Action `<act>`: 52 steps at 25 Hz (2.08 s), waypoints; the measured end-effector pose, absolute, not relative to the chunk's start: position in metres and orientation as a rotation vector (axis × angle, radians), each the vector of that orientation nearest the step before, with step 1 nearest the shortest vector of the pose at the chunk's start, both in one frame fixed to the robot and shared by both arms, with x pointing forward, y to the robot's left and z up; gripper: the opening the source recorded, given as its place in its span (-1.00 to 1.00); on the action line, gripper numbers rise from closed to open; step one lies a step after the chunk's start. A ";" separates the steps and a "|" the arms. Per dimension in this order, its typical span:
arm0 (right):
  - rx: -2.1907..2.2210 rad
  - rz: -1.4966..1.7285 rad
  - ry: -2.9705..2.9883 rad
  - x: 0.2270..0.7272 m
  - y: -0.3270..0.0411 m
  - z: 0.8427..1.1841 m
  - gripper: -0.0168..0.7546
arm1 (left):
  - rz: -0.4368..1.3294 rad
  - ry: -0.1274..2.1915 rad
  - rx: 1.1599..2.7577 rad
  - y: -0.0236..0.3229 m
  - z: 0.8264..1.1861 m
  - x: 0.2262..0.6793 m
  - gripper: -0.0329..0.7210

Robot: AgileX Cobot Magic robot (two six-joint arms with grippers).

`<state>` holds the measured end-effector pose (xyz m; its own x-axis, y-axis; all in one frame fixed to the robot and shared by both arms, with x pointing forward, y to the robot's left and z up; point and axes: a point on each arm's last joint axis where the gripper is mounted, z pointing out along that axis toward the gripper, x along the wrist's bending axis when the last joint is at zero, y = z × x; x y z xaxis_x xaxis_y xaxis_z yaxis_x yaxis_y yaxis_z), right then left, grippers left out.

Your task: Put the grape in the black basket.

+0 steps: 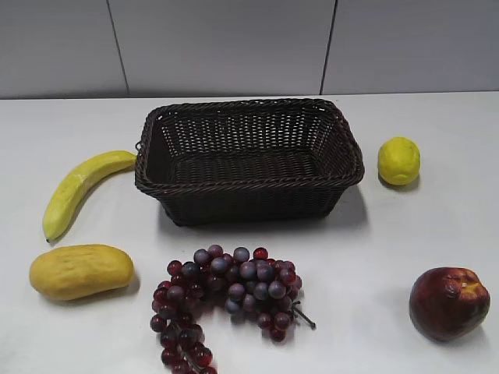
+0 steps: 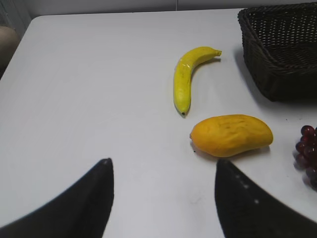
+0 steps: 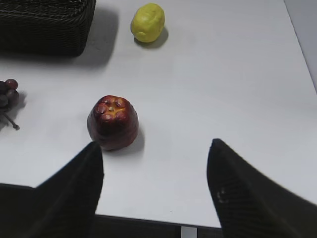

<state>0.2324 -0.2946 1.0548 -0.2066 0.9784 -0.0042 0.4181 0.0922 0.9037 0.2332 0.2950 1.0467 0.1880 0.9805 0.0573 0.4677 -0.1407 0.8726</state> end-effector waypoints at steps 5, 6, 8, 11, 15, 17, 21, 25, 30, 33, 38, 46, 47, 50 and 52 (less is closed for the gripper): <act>1.384 1.079 1.712 0.232 -0.295 1.055 0.33 | 0.875 1.376 1.724 0.295 1.047 0.233 0.38; 1.384 1.079 1.712 0.232 -0.295 1.055 0.33 | 0.875 1.376 1.724 0.295 1.047 0.233 0.38; 1.384 1.079 1.712 0.232 -0.295 1.055 0.33 | 0.875 1.376 1.724 0.295 1.047 0.233 0.38; 1.384 1.079 1.712 0.232 -0.295 1.055 0.33 | 0.875 1.376 1.724 0.295 1.047 0.233 0.38; 1.384 1.079 1.712 0.232 -0.295 1.055 0.33 | 0.883 1.378 1.726 0.296 1.047 0.233 0.38; 1.384 1.079 1.712 0.232 -0.295 1.055 0.33 | 0.891 1.381 1.728 0.296 1.047 0.233 0.38; 1.384 1.079 1.712 0.232 -0.295 1.055 0.33 | 0.893 1.381 1.728 0.296 1.047 0.233 0.38; 1.384 1.079 1.712 0.232 -0.295 1.055 0.33 | 0.889 1.383 1.730 0.296 1.047 0.234 0.38; 1.384 1.079 1.712 0.232 -0.295 1.055 0.33 | 0.843 1.389 1.757 0.294 1.050 0.242 0.42; 1.384 1.079 1.712 0.232 -0.295 1.055 0.33 | 0.817 1.336 1.787 0.289 1.061 0.250 0.52; 1.384 1.079 1.712 0.232 -0.295 1.055 0.33 | 0.707 1.272 1.908 0.279 1.071 0.283 0.64; 1.384 1.079 1.712 0.232 -0.295 1.055 0.33 | 0.541 1.073 2.136 0.257 1.073 0.334 0.65; 1.384 1.079 1.712 0.232 -0.295 1.055 0.33 | 0.517 1.048 2.179 0.252 1.073 0.341 0.65; 1.384 1.079 1.712 0.232 -0.295 1.055 0.33 | 0.446 0.953 2.296 0.235 1.074 0.361 0.65; 1.384 1.079 1.712 0.232 -0.295 1.055 0.33 | 0.398 0.879 2.368 0.219 1.072 0.376 0.65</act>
<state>0.2324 -0.2946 1.0548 -0.2066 0.9784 -0.0042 0.4181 0.0922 0.9037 0.3756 0.2187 1.0724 0.7391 0.6695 0.0746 0.4978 -0.6174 0.6091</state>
